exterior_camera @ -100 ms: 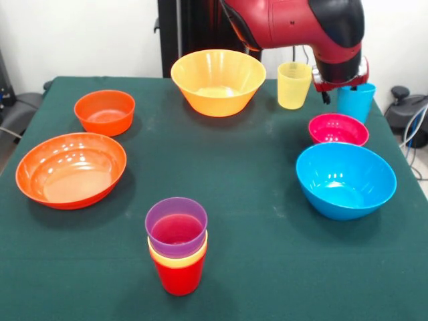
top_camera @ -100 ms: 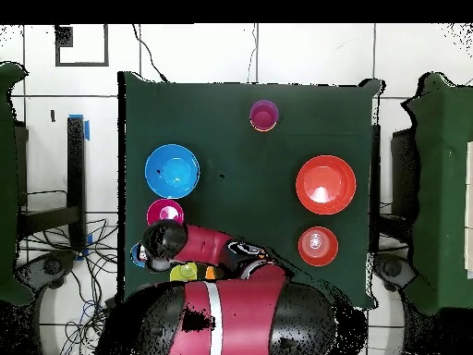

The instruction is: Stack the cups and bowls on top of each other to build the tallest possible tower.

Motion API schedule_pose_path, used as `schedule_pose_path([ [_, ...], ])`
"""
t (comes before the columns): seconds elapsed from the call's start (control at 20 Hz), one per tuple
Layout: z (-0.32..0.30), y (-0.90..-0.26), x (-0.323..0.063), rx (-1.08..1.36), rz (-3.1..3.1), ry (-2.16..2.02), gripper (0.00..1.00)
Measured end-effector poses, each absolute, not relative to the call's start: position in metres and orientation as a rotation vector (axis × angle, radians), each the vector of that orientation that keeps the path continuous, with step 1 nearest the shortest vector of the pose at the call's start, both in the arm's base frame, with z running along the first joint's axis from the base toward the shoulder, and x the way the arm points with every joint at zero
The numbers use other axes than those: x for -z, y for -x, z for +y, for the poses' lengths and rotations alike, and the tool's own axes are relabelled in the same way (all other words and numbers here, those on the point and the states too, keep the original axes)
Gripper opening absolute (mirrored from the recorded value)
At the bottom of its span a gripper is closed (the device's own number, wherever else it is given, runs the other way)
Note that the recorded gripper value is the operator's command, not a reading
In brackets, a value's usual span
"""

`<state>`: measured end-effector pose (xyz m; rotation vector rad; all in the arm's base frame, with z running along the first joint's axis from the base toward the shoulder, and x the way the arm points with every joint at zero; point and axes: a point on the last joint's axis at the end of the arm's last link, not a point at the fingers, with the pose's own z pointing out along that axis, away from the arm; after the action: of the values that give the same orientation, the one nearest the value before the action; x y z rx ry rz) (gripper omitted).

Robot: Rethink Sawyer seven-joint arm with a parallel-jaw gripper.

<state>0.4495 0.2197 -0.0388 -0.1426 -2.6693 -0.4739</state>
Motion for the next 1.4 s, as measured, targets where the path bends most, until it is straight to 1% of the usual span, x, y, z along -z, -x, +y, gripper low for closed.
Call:
schedule_pose_path([
  [0.05,0.22,-0.449,0.039,0.473,-2.668,0.141,0.0],
  [0.55,0.222,-0.451,0.038,0.47,-2.678,0.136,0.0],
  [0.85,0.216,-0.457,0.03,0.479,-2.692,0.146,0.0],
  [1.0,0.208,-0.467,0.018,0.501,-2.709,0.168,0.0],
  [1.4,0.169,-0.515,-0.037,0.58,-2.776,0.284,0.0],
])
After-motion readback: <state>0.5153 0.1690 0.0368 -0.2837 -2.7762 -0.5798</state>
